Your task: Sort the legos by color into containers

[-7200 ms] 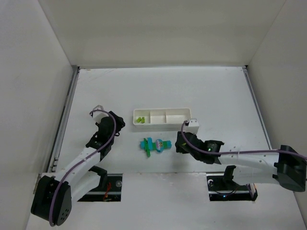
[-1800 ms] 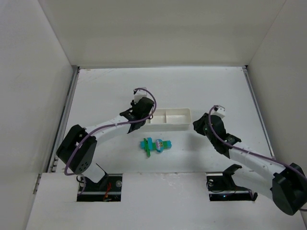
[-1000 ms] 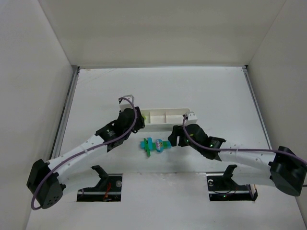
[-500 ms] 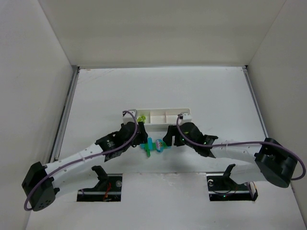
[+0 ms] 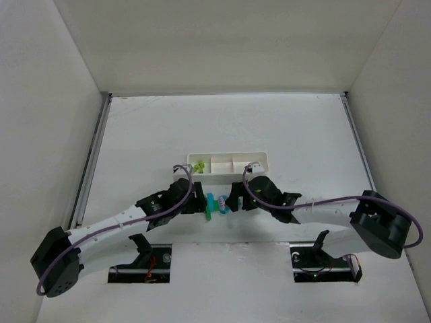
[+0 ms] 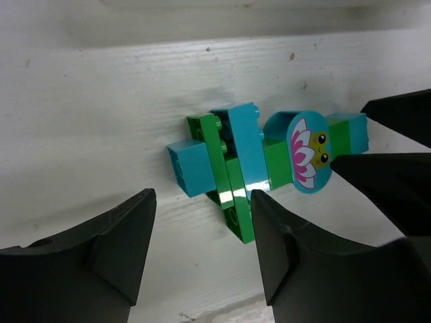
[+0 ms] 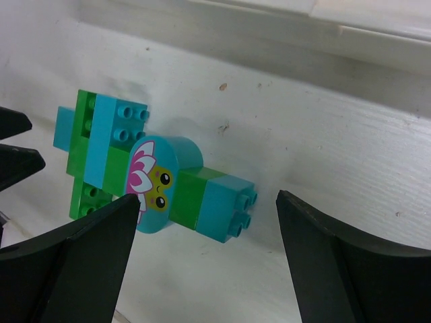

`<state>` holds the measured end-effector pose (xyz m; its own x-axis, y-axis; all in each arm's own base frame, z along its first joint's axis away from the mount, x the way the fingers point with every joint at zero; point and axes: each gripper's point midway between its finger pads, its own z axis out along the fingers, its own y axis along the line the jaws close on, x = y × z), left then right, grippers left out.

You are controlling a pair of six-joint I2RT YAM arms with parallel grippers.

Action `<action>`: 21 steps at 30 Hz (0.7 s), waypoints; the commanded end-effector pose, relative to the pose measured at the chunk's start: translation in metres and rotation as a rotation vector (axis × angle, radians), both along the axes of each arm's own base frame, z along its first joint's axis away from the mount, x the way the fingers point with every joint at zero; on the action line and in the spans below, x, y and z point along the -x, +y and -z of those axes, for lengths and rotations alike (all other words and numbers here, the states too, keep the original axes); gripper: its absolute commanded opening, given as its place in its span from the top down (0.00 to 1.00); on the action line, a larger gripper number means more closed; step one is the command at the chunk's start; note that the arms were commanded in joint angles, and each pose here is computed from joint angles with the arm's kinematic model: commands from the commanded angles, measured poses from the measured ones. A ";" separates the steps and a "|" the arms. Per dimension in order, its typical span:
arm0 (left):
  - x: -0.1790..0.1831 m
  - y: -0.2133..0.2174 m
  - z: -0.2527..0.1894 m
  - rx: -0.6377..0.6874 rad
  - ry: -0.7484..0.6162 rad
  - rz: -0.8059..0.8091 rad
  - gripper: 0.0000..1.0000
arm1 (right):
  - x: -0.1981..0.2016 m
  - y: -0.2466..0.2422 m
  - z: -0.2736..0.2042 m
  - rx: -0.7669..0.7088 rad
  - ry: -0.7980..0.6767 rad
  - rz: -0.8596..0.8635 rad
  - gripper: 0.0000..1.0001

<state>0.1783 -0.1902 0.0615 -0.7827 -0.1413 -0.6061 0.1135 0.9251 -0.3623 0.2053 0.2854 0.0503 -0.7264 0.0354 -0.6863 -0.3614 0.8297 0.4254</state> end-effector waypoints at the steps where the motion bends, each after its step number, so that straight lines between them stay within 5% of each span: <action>1: 0.009 -0.014 -0.007 0.079 0.011 0.020 0.45 | -0.007 0.006 -0.016 -0.068 -0.050 0.028 0.12; 8: 0.038 -0.028 0.013 0.117 0.107 0.021 0.50 | -0.010 0.005 -0.013 -0.095 -0.046 0.056 0.14; 21: 0.031 -0.038 0.027 -0.057 0.047 0.034 0.58 | -0.008 0.001 -0.015 -0.109 -0.050 0.066 0.14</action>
<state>0.1352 -0.2225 0.0226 -0.8461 -0.0452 -0.5311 0.1521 0.9345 -0.3219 0.2049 0.2797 0.0464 -0.7234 0.0974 -0.6836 -0.3219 0.8282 0.4587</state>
